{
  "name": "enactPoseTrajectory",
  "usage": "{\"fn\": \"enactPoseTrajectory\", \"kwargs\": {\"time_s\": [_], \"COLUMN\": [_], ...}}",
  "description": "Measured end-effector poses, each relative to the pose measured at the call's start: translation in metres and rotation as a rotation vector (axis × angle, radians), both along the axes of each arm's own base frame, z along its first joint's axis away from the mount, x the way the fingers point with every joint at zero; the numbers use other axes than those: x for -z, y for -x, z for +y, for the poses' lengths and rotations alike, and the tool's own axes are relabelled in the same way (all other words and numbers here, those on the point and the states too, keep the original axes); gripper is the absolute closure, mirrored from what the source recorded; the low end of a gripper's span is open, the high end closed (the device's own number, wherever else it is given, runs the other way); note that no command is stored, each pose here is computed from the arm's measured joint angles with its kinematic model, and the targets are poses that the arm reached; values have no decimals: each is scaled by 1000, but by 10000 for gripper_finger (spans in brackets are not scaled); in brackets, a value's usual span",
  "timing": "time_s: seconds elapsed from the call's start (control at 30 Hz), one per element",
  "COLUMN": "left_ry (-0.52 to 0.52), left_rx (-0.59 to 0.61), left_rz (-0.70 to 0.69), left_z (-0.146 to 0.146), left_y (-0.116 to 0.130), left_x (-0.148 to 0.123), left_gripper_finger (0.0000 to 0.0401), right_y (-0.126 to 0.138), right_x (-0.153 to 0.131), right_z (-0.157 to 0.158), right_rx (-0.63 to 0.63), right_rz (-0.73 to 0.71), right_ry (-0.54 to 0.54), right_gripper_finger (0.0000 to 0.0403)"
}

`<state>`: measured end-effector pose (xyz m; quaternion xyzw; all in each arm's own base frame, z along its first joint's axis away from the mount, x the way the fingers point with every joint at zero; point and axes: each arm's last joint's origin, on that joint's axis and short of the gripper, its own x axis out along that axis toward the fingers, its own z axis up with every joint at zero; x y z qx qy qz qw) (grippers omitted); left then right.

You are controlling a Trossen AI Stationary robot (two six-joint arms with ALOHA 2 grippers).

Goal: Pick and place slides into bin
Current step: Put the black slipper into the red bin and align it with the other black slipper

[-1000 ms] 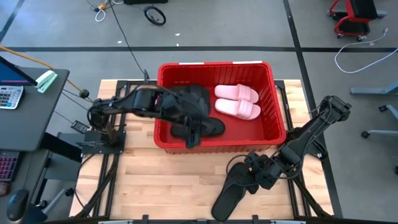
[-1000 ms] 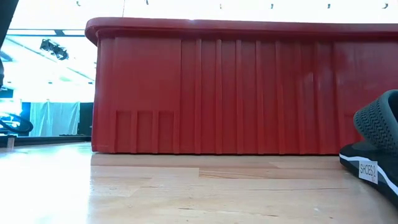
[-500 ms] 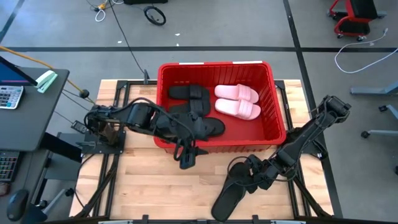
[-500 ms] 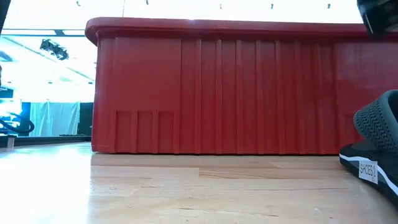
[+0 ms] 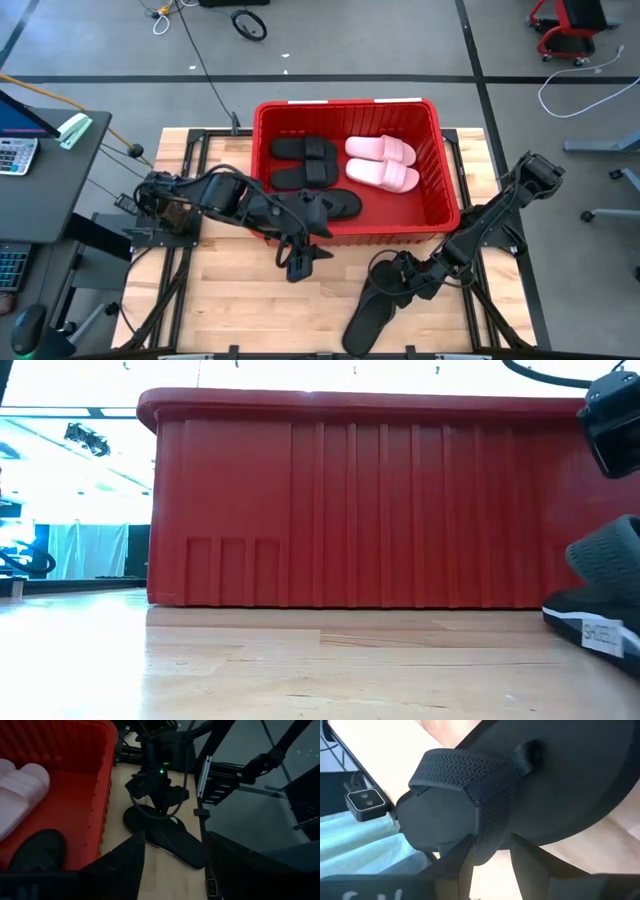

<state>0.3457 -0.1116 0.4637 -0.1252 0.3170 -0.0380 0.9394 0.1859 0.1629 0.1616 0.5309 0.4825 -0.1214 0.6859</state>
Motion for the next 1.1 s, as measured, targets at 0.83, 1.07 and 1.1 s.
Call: {"fn": "enactPoseTrajectory", "kwargs": {"time_s": [0.83, 1.07, 1.1], "left_ry": [10, 10, 9], "left_rx": [2, 1, 1], "left_rz": [2, 2, 2], "left_z": [-3, -3, -3], "left_y": [1, 1, 1], "left_x": [0, 0, 0], "left_gripper_finger": [201, 204, 205], "right_y": [-3, -3, -3], "right_x": [-13, -13, -13], "right_z": [2, 2, 2], "right_rx": [-29, -53, -63], "right_rz": [5, -4, -9], "right_ry": [53, 67, 73], "right_gripper_finger": [270, 270, 270]}}
